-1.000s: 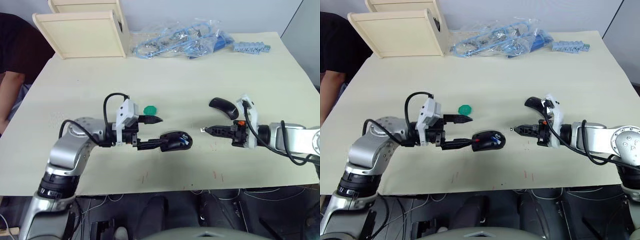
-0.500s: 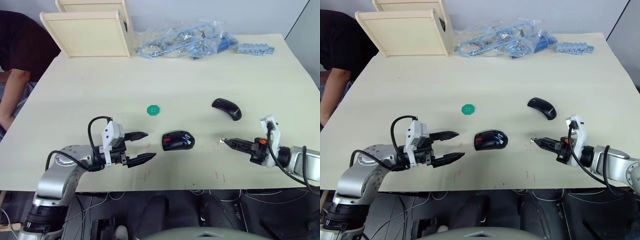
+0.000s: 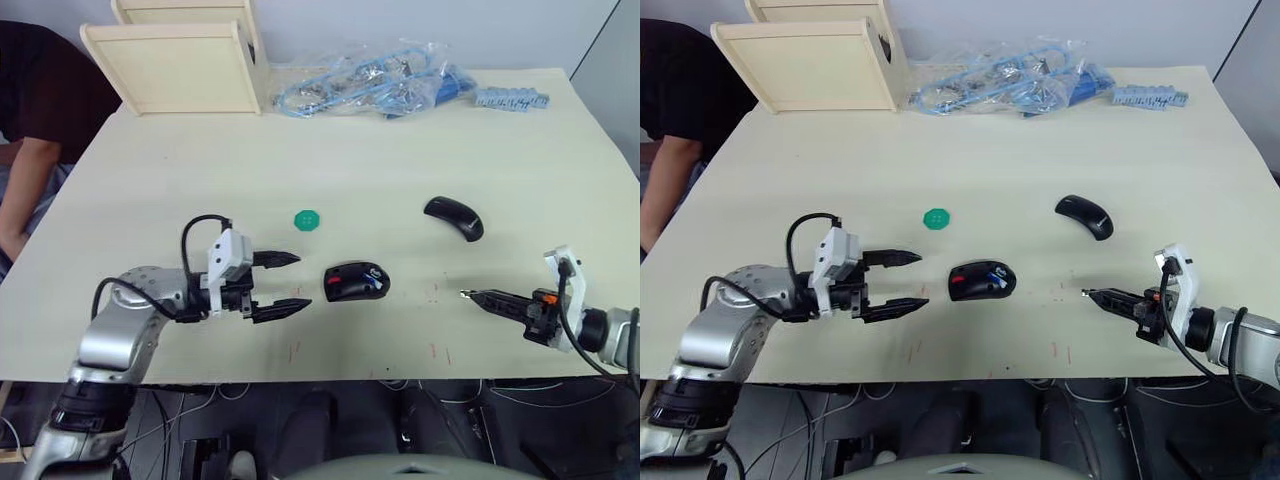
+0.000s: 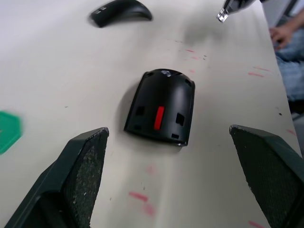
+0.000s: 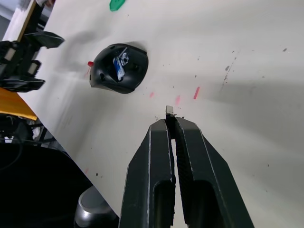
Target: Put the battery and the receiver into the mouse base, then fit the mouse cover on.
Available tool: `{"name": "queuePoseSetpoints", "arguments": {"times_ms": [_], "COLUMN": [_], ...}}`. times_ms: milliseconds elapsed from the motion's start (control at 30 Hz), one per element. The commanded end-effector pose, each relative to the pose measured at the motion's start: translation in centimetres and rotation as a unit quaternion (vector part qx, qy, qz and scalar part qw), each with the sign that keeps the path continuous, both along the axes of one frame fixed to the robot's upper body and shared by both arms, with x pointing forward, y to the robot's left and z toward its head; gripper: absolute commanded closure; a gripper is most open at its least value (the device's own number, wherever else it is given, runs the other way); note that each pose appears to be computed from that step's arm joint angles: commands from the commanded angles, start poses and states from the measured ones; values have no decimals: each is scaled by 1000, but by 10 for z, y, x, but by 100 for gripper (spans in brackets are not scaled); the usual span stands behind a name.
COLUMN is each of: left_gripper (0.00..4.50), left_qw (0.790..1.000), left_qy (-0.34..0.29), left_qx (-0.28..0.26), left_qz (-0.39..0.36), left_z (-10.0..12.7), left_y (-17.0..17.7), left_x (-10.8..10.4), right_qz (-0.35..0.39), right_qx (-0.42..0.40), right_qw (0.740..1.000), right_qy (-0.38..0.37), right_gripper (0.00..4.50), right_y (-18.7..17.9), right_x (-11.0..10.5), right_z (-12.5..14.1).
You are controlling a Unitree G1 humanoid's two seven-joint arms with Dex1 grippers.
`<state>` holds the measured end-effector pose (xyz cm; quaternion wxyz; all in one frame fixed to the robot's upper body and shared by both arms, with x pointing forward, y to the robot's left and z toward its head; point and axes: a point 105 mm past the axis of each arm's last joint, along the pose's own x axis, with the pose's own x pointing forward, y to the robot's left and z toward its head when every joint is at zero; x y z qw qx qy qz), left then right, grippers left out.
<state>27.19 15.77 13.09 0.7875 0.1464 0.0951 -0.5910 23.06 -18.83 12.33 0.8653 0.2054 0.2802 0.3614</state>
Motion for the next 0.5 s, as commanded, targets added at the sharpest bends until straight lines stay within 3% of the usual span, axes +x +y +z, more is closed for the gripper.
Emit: {"name": "queuePoseSetpoints", "arguments": {"times_ms": [33, 500], "left_gripper": [16, 16], "left_qw": [999, 994], "left_qy": [-16, -32], "left_qx": [21, 66], "left_qz": [-27, -75], "left_z": [2, -4], "left_y": [-10, -46], "left_x": [5, 19], "right_qz": [8, 2], "right_qx": [-3, -6], "right_qw": [1000, 999], "right_qy": [-26, -34], "right_gripper": [450, 450], "right_y": [0, 0], "right_x": [-3, -12], "right_z": [14, 18]}}
